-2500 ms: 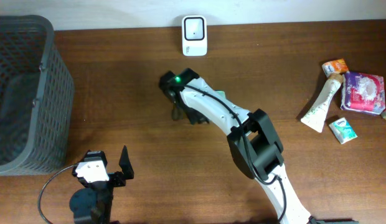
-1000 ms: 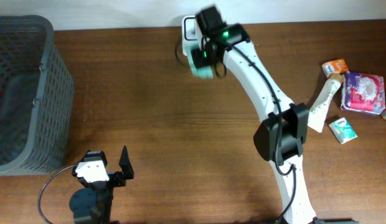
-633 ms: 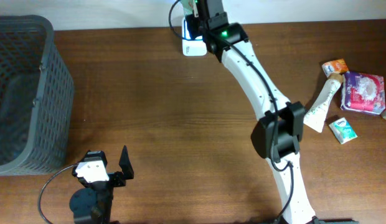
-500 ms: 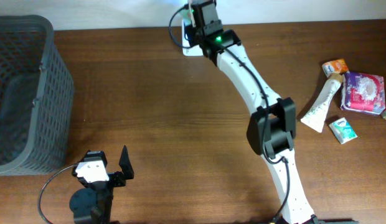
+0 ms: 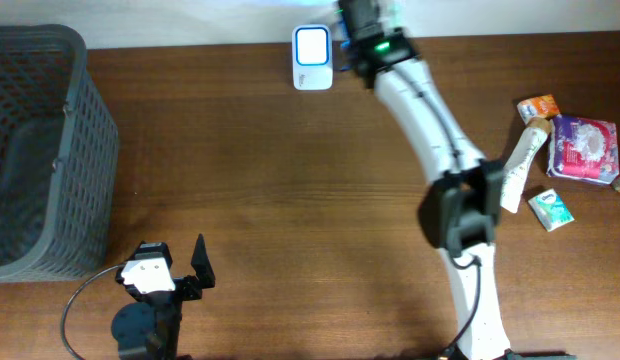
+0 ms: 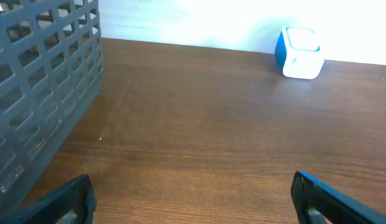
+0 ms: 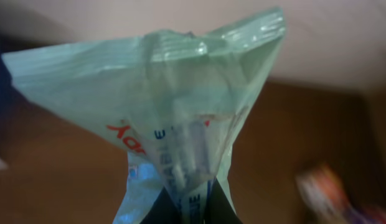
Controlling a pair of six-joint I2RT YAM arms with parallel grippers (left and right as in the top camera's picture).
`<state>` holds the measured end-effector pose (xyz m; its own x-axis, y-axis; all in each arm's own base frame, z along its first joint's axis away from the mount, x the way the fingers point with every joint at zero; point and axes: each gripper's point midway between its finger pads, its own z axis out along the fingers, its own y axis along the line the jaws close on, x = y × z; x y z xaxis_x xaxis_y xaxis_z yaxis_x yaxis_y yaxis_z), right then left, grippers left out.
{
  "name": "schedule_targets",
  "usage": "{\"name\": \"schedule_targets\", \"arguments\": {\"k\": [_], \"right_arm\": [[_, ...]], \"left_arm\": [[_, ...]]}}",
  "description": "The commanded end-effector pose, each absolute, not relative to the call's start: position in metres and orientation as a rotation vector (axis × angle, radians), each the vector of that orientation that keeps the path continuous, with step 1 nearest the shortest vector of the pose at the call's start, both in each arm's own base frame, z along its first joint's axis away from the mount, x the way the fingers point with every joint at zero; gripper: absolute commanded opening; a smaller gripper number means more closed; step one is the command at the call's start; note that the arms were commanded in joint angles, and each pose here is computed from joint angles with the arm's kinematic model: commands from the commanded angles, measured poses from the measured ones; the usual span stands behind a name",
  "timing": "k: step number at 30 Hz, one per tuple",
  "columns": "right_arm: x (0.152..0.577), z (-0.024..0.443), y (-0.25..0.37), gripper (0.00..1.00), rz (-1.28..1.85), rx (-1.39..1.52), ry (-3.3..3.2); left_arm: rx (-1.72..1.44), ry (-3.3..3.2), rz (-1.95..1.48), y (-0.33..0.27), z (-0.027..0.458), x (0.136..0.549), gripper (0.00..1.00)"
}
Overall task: Scan the item barcode
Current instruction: 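Carry the wipes pack right and release it beside the tube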
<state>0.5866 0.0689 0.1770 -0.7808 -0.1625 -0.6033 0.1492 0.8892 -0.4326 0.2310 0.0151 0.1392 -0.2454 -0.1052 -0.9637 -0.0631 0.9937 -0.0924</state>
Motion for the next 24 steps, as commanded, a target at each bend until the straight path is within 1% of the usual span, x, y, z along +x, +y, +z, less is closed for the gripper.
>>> {"name": "schedule_targets", "arguments": {"k": [1,4,5,7,11,13,15,20,21,22,23,24], "right_arm": [[0.551,0.212,-0.036,0.04,-0.741,0.357,2.400],[0.507,0.194,-0.085,0.04,-0.861,0.413,2.579],[0.486,0.187,-0.103,0.04,-0.889,0.437,2.672],[0.460,0.177,-0.123,0.04,-0.858,0.543,2.773],[0.423,0.163,-0.151,0.04,-0.750,0.806,2.877],[0.409,0.158,-0.165,0.04,-0.703,0.885,2.920],[0.405,0.154,-0.171,0.04,-0.654,0.935,2.932],[0.394,0.151,-0.194,0.06,-0.671,1.014,2.921],[0.394,0.150,-0.198,0.12,-0.669,1.029,2.909],[0.395,0.147,-0.203,0.27,-0.647,1.052,2.900],[0.395,0.145,-0.204,0.38,-0.625,1.064,2.899],[0.396,0.143,-0.204,0.41,-0.602,1.073,2.898]], "left_arm": [[-0.140,1.823,-0.038,0.017,0.138,0.230,0.99],[-0.140,1.823,-0.038,0.017,0.138,0.230,0.99],[-0.140,1.823,-0.038,0.017,0.138,0.230,0.99],[-0.140,1.823,-0.038,0.017,0.138,0.230,0.99],[-0.140,1.823,-0.038,0.017,0.138,0.230,0.99],[-0.140,1.823,-0.038,0.017,0.138,0.230,0.99],[-0.140,1.823,-0.038,0.017,0.138,0.230,0.99],[-0.140,1.823,-0.038,0.017,0.138,0.230,0.99],[-0.140,1.823,-0.038,0.017,0.138,0.230,0.99],[-0.140,1.823,-0.038,0.017,0.138,0.230,0.99],[-0.140,1.823,-0.038,0.017,0.138,0.230,0.99],[-0.140,1.823,-0.038,0.017,0.138,0.230,0.99]]}}
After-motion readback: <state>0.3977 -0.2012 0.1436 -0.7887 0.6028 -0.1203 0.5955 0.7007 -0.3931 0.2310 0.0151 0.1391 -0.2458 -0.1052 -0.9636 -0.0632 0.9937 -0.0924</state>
